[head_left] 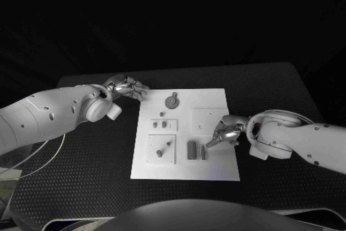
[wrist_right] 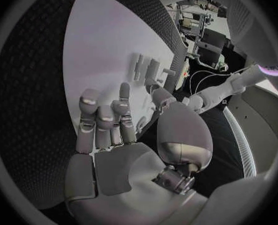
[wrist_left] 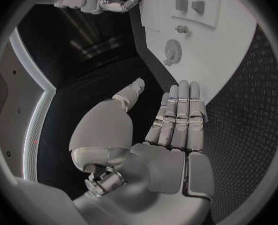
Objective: Assemble the parts on the task board
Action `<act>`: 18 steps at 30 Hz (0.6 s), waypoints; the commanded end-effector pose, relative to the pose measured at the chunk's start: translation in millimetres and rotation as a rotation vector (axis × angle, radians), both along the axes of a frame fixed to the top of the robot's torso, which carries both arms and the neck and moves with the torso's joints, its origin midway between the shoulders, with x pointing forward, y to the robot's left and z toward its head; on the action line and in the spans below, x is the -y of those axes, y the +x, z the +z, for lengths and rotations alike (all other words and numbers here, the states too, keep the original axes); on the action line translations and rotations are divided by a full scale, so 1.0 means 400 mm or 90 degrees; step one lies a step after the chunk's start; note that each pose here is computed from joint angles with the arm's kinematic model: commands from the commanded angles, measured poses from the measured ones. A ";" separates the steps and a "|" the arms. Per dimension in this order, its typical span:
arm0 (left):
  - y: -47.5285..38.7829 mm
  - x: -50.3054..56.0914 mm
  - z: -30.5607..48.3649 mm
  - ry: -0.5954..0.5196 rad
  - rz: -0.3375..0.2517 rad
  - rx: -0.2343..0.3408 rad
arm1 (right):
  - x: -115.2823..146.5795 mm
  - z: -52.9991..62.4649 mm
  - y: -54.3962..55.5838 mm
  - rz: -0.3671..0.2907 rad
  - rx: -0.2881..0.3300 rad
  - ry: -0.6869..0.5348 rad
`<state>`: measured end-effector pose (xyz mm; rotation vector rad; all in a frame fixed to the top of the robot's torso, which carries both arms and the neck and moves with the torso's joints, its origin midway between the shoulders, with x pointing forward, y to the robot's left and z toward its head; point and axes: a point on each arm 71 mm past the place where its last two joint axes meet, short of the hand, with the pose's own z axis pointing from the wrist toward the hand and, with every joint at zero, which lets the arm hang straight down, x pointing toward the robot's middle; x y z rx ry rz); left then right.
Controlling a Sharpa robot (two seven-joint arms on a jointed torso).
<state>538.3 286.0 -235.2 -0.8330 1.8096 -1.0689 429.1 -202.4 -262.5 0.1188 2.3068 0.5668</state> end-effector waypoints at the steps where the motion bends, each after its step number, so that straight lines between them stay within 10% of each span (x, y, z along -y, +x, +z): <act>1: 0.005 0.004 0.006 -0.023 0.004 0.016 | 0.011 0.019 0.050 -0.007 0.023 0.110; 18: 0.058 -0.009 0.048 -0.085 0.087 0.074 | 0.094 0.075 0.347 -0.191 0.173 0.419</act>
